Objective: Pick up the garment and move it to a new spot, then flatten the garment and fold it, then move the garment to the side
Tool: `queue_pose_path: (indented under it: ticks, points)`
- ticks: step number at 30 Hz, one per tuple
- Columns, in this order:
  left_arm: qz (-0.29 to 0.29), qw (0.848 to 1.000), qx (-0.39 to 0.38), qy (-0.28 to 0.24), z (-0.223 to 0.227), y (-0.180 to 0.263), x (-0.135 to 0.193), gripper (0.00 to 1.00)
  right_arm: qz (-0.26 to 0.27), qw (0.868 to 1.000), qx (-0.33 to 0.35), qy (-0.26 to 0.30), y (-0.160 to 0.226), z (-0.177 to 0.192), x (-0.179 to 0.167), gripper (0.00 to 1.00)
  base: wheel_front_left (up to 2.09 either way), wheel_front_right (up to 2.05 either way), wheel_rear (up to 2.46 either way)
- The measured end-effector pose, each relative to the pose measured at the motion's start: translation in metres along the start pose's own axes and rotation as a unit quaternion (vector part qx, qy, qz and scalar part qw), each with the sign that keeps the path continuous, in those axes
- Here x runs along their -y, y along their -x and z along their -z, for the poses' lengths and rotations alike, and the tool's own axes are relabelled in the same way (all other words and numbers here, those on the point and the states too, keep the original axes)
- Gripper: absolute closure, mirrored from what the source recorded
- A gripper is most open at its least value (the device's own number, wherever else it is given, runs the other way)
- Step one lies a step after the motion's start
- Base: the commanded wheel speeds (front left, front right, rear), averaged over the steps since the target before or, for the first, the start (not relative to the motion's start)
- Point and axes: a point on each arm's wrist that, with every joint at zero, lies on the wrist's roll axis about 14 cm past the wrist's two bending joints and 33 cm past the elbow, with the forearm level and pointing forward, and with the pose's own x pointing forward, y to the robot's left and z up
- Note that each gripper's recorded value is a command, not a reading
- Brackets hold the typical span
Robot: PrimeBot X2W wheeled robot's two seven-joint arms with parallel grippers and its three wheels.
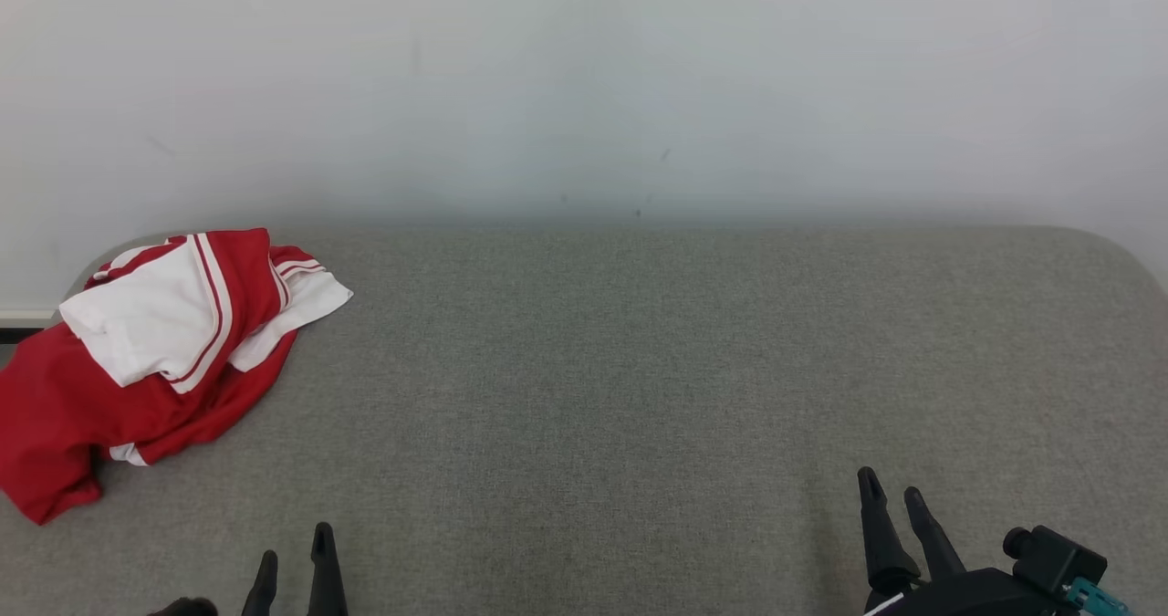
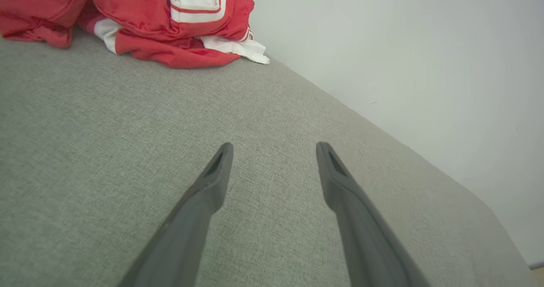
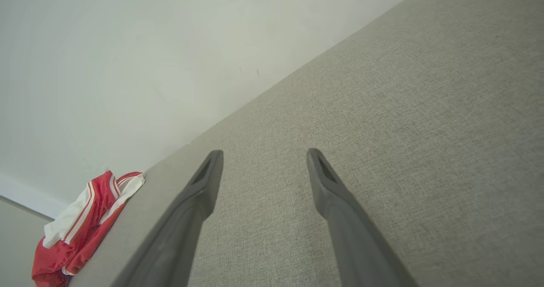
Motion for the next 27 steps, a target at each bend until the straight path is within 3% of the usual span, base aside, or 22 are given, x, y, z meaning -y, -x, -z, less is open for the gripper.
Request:
queue_pose_path:
  ticks: [13,27]
  points:
    - [0.027,0.995,0.003,-0.100,0.004,0.000,0.011,0.00,0.004,0.997,0.000,0.073,0.006,-0.005,0.006,0.00,0.00,0.00,0.00]
    - [0.063,0.984,0.006,-0.167,0.009,0.001,0.024,0.00,0.001,0.991,-0.003,0.136,0.008,-0.006,0.005,0.00,0.00,0.00,0.00]
